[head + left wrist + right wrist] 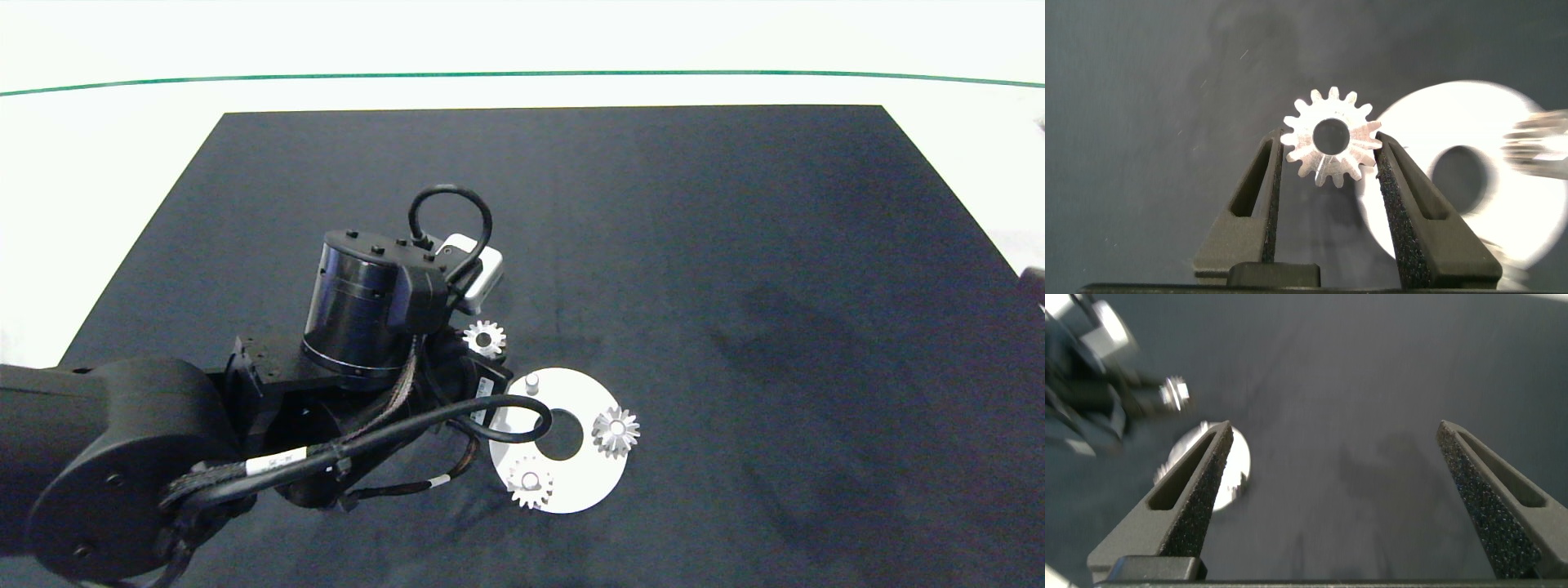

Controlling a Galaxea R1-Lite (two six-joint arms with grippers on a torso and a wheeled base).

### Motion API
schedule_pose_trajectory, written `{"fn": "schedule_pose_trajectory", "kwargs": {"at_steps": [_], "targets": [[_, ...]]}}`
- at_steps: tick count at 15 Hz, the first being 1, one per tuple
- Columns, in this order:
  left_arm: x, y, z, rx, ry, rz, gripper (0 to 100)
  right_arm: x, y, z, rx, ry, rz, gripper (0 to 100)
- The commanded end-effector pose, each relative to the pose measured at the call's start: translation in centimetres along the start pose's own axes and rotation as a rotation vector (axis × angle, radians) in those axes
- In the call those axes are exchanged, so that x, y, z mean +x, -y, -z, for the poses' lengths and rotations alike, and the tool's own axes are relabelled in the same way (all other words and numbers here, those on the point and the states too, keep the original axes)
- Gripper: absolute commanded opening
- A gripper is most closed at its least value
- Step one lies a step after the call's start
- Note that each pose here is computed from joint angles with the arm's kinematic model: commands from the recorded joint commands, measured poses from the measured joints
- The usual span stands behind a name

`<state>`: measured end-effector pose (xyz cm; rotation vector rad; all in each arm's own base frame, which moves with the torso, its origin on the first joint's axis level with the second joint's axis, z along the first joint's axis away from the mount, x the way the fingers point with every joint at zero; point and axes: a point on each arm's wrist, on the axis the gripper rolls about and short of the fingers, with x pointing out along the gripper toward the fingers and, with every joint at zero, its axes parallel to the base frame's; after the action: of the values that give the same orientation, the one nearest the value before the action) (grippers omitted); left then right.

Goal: Install three planetary gears onto the carrier pins

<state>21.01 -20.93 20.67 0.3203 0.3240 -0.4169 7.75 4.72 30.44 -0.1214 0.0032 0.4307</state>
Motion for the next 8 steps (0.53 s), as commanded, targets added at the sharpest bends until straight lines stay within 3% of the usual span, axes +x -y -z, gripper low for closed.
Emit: {"fn": "schedule_pose_trajectory", "kwargs": {"at_steps": [1,4,8], "targets": [[-3.1,1.0,-1.2,0.001,0.078,0.063,22,0.3,-0.2,1.0,-0.006,-0.035,-0.004,100],[-3.9,3.0,-0.5,0.040,0.071,0.133,22,0.3,-0.2,1.0,-0.007,-0.038,-0.004,100],[-1.6,4.8,-0.5,0.085,0.041,0.135,22,0.3,-0.2,1.0,-0.007,-0.038,-0.004,100]]}}
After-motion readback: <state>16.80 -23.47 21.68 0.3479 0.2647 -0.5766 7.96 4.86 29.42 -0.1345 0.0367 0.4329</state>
